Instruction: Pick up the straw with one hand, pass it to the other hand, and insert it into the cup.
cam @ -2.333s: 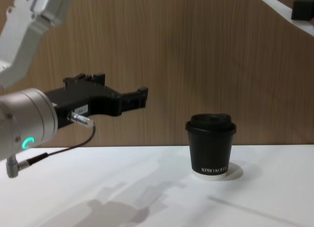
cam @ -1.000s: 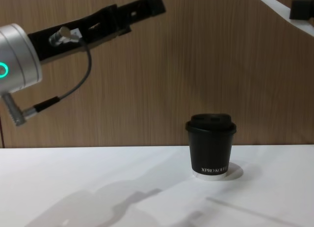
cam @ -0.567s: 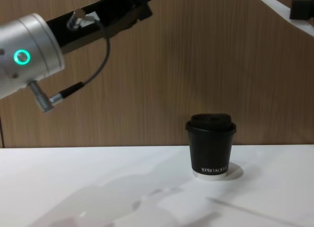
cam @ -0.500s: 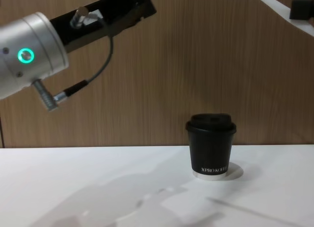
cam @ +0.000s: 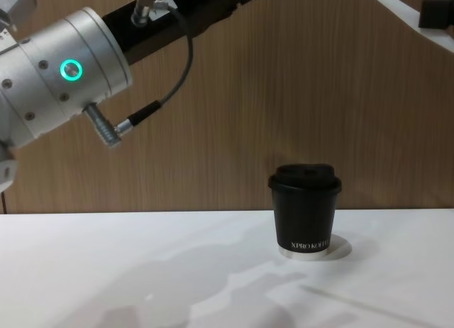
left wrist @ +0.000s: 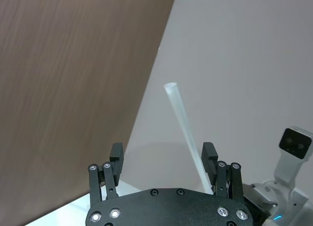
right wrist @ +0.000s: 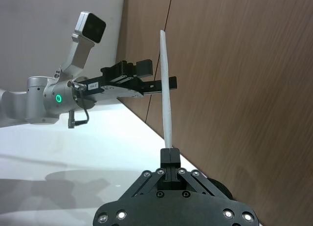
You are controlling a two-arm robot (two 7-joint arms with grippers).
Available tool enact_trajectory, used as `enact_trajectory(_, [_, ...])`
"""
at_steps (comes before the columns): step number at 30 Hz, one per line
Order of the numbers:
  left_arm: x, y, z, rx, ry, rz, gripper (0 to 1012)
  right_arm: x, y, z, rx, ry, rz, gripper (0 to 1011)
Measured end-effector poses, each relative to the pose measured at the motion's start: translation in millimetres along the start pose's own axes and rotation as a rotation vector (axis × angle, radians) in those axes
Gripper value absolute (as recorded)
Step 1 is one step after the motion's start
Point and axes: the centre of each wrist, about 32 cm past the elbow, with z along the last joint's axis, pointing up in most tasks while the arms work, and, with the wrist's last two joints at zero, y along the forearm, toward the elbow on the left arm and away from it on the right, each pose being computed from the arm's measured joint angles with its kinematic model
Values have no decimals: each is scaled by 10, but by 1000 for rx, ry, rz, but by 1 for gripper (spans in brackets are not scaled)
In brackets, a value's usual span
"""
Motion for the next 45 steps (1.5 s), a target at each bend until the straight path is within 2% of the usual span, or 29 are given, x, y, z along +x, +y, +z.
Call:
enact_trajectory(12, [25, -83, -34, -23, 14, -60, 1001, 0, 0, 0, 0, 0, 0, 0])
enact_trajectory(27, [35, -163, -59, -42, 19, -86, 1001, 0, 0, 0, 0, 0, 0, 0])
enact_trajectory(32, [37, -177, -64, -46, 19, -89, 925, 0, 0, 0, 0, 0, 0, 0])
enact_trajectory(36, [39, -186, -65, -47, 20, -91, 824, 0, 0, 0, 0, 0, 0, 0])
enact_trajectory(37, [39, -188, -66, -47, 20, -92, 764, 0, 0, 0, 0, 0, 0, 0])
enact_trajectory(39, [39, -190, -67, -48, 20, -92, 730, 0, 0, 0, 0, 0, 0, 1])
enact_trajectory(40, [39, -192, -67, -48, 20, -93, 675, 0, 0, 0, 0, 0, 0, 0])
enact_trajectory(43, [40, -194, -67, -49, 20, -93, 616, 0, 0, 0, 0, 0, 0, 0])
enact_trajectory(44, [40, -195, -68, -49, 20, -93, 547, 0, 0, 0, 0, 0, 0, 0])
enact_trajectory(45, [40, -195, -68, -49, 20, -93, 547, 0, 0, 0, 0, 0, 0, 0])
